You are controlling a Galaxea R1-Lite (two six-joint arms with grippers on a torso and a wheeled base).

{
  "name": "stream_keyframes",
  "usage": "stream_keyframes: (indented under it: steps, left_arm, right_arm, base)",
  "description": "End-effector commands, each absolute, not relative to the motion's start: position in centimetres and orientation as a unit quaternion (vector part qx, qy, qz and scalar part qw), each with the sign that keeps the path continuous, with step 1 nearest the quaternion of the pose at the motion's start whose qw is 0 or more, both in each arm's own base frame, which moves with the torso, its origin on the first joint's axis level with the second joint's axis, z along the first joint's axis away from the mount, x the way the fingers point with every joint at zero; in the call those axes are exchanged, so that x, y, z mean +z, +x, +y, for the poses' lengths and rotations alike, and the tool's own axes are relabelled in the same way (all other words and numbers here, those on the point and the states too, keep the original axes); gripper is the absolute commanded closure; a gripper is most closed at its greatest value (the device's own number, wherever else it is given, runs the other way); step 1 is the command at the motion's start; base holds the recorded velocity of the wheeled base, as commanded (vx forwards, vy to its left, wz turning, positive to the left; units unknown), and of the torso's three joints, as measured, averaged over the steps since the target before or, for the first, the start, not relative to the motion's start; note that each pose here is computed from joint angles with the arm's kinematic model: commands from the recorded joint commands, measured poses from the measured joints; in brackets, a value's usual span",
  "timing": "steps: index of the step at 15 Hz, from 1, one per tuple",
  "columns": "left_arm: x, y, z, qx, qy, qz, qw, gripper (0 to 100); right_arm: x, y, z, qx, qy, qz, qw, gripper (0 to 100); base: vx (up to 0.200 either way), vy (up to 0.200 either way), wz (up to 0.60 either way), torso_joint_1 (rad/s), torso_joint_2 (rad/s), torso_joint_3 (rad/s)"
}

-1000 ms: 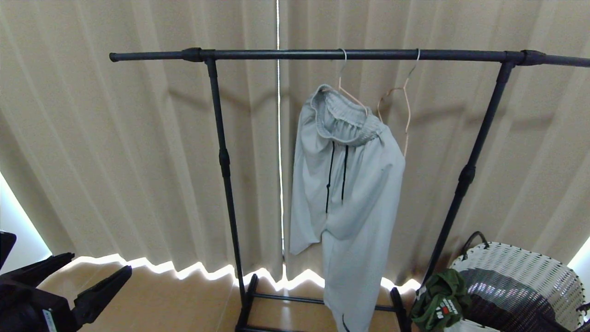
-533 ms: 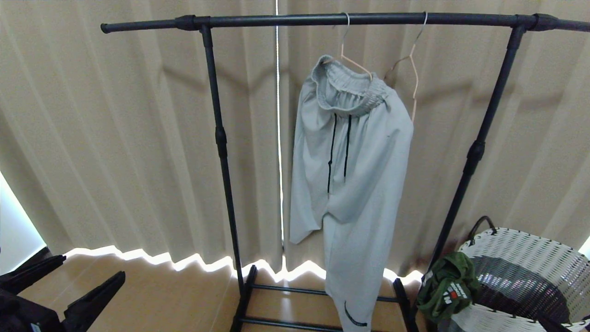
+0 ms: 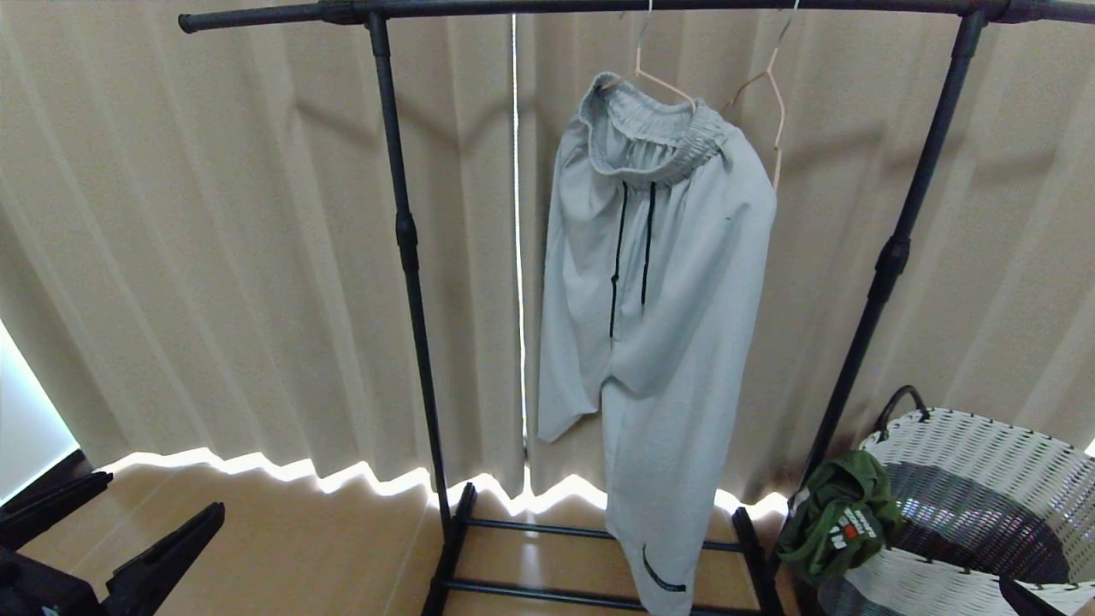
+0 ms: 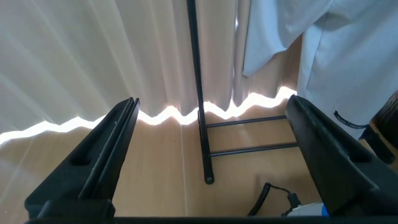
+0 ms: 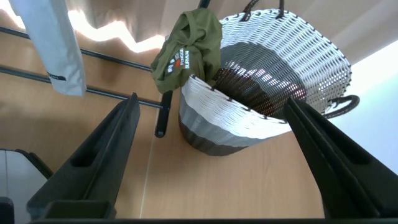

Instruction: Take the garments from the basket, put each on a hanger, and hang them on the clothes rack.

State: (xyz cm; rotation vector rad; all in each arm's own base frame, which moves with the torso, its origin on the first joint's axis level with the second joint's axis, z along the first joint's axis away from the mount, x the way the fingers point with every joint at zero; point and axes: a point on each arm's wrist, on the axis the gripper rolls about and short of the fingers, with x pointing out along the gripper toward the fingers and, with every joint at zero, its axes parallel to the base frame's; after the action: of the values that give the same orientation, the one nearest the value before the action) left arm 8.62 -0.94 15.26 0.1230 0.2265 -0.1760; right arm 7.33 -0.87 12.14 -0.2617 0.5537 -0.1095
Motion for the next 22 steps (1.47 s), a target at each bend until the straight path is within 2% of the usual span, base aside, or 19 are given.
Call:
stream_keyframes:
  steps: [1, 5, 16, 22]
  left_arm:
    - [15.26, 8.53, -0.95, -0.088, 0.061, 0.111, 0.988, 0]
    - [15.30, 8.54, -0.96, -0.089, 0.062, 0.110, 0.988, 0]
    - [15.27, 8.50, -0.97, -0.090, 0.064, 0.110, 0.988, 0]
    - [15.69, 8.01, -1.33, -0.113, 0.063, 0.091, 0.987, 0]
  right_arm:
    - [12.21, 7.39, -0.85, -0.052, -0.129, 0.271, 0.953, 0]
    - [12.31, 7.50, -0.82, -0.052, -0.131, 0.256, 0.956, 0]
    - [11.83, 7.31, -0.80, -0.050, -0.131, 0.264, 0.954, 0]
    - [11.88, 7.31, -0.80, -0.051, -0.131, 0.262, 0.955, 0]
  base:
    - [0.000, 0.000, 0.00, 0.000, 0.00, 0.000]
    - [0.000, 0.000, 0.00, 0.000, 0.00, 0.000]
    - [0.000, -0.200, 0.00, 0.003, 0.00, 0.002]
    - [0.000, 0.000, 0.00, 0.000, 0.00, 0.000]
